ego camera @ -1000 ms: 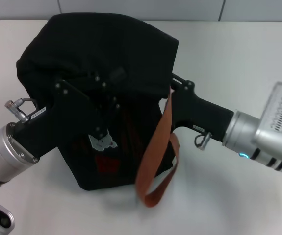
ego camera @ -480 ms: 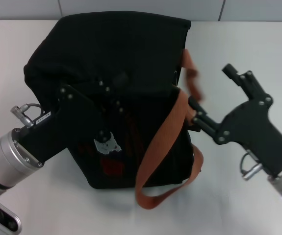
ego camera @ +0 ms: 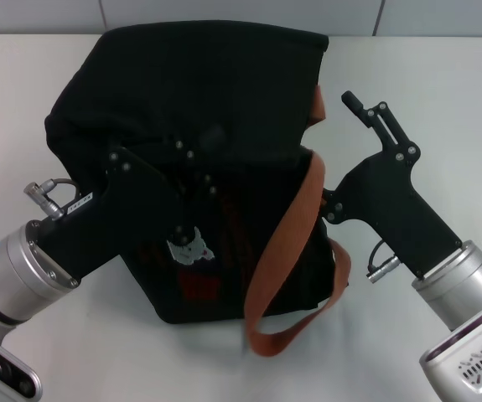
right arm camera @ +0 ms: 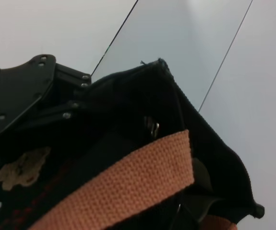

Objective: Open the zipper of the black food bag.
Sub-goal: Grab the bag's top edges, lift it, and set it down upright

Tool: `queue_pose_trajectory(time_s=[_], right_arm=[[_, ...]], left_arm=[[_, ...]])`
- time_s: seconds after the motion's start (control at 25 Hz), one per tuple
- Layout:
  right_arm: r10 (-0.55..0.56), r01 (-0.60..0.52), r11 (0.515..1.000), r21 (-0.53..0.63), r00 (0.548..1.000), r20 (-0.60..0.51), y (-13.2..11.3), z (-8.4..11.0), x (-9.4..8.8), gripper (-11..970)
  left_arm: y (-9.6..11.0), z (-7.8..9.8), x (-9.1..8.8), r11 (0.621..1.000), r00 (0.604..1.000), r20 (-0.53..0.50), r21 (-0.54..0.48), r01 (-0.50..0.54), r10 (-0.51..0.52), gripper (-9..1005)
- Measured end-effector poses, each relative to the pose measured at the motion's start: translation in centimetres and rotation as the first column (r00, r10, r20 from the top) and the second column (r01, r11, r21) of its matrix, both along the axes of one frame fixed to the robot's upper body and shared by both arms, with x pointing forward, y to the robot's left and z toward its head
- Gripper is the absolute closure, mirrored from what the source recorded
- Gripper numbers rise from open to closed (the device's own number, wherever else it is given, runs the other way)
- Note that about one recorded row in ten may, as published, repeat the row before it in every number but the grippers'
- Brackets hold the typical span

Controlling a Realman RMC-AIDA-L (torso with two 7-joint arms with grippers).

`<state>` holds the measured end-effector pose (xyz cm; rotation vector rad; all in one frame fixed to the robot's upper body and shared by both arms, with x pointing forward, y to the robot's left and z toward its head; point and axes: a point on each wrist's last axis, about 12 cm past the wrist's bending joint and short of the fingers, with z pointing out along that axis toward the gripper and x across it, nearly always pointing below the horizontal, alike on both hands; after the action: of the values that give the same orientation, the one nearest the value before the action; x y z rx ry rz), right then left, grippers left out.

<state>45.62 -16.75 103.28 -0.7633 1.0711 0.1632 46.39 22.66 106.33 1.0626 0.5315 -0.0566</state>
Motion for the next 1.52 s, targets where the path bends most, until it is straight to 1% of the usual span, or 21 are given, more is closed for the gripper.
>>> queue_pose_trajectory(time_s=[0.2, 0.32, 0.4, 0.44, 0.56, 0.88, 1.04, 1.24, 1.4, 1.52], right_arm=[[0.019, -0.02, 1.0, 0.008, 1.0, 0.012, 0.4, 0.3, 0.0, 140], [0.039, -0.039, 0.999, 0.004, 0.999, 0.007, 0.4, 0.1, -0.5, 140], [0.033, -0.033, 0.999, 0.007, 0.999, -0.003, 0.2, -0.2, -1.1, 140], [0.026, -0.026, 0.999, 0.019, 1.0, -0.004, -0.1, -0.3, -1.7, 140], [0.029, -0.029, 0.999, 0.025, 1.0, -0.001, -0.2, -0.3, -2.0, 140], [0.052, -0.052, 0.999, 0.011, 0.999, 0.014, 0.5, 0.0, -1.2, 140], [0.022, -0.023, 0.999, 0.022, 0.999, 0.028, 0.4, 0.4, -0.4, 140], [0.009, -0.009, 1.0, 0.003, 0.998, 0.055, 0.5, 0.6, -0.1, 140], [0.023, -0.023, 1.0, -0.005, 0.998, 0.055, 0.6, 0.5, -0.4, 140], [0.052, -0.052, 0.998, -0.019, 0.997, 0.048, 0.5, 0.1, -1.4, 140]], left_arm=[[-0.1, 0.0, 0.0, 1.0, 1.0, 0.001, 0.001, 0.004, -0.004, 909], [-0.1, 0.1, 0.1, 1.0, 1.0, 0.002, 0.002, 0.005, -0.005, 909], [-0.1, 0.0, 0.1, 1.0, 1.0, 0.002, 0.002, 0.004, -0.004, 909], [-0.1, 0.0, 0.1, 1.0, 1.0, 0.001, 0.001, 0.001, -0.001, 909], [-0.1, 0.0, 0.1, 1.0, 1.0, 0.001, 0.001, 0.0, 0.0, 909], [-0.1, 0.1, 0.2, 1.0, 1.0, 0.002, 0.004, 0.004, -0.004, 909], [-0.2, 0.1, 0.1, 1.0, 1.0, 0.002, 0.002, 0.006, -0.006, 909], [-0.4, 0.0, 0.1, 1.0, 1.0, -0.002, -0.005, 0.012, -0.012, 909], [-0.4, 0.0, 0.1, 1.0, 1.0, -0.003, -0.004, 0.013, -0.013, 909], [-0.4, 0.0, 0.1, 1.0, 1.0, -0.003, -0.004, 0.013, -0.013, 909]])
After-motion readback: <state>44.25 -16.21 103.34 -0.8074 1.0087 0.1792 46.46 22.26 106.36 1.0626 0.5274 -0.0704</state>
